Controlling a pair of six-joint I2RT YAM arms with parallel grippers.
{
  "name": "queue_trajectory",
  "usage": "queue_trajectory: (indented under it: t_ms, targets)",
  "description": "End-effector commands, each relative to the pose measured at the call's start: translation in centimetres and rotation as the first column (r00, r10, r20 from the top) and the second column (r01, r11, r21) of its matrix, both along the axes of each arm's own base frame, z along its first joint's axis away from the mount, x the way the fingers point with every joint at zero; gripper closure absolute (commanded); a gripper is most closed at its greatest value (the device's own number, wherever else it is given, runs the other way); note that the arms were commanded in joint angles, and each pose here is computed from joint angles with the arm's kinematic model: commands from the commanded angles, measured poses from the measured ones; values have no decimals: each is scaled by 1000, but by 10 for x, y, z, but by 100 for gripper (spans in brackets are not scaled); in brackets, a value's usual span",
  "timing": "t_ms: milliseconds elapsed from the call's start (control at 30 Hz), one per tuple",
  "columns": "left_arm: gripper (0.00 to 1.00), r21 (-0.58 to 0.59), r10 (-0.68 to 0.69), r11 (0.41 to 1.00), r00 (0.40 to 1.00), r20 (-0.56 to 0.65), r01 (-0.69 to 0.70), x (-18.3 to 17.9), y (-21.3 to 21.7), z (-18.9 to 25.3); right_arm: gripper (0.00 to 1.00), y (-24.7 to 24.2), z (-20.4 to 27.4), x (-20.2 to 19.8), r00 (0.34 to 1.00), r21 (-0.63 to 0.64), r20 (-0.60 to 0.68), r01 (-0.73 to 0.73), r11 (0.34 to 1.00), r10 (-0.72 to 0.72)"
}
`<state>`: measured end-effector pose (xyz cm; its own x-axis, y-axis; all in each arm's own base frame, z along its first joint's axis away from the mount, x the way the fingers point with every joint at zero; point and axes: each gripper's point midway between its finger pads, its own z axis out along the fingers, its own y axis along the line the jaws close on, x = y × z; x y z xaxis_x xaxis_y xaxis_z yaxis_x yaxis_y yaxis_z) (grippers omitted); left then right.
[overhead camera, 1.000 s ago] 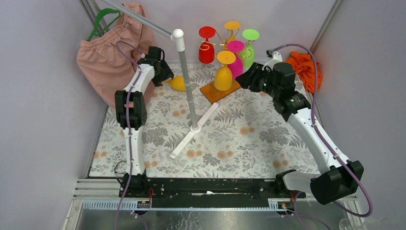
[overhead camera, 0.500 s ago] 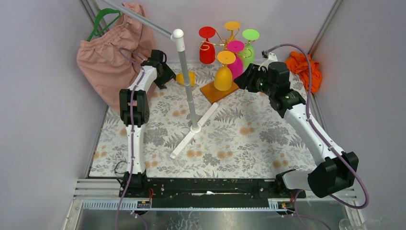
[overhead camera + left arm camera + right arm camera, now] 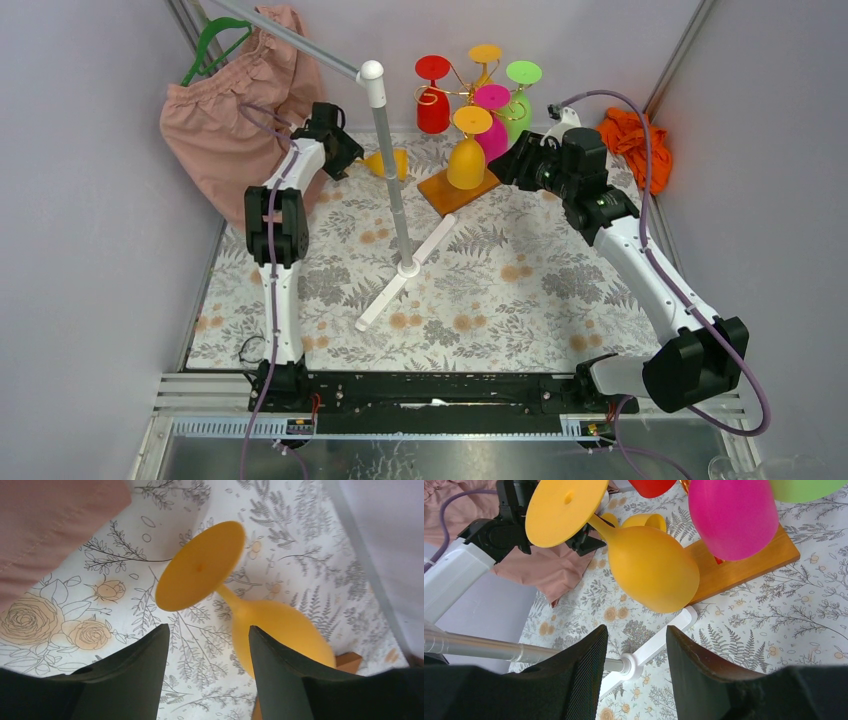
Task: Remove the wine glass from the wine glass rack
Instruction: Pick up the wine glass at the center of the board.
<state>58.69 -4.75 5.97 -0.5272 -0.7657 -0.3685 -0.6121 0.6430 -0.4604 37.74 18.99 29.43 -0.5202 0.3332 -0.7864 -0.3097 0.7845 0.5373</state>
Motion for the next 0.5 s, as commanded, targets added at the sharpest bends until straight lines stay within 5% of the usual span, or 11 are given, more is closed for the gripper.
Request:
queue_trajectory:
  t_ms: [0,200,467]
  targets:
    - [34,-3,62,998,985,163,-63,21,11,59,46,4,11,3,998,18,50,-24,1000,23]
    - [33,-6,54,998,967,251,-54,19,-1,84,46,3,15,-2,998,29,57,-27,999,26]
    - [32,0,8,1000,987,159,-8,29,-12,44,46,1,39,-17,994,50,102,-45,998,40]
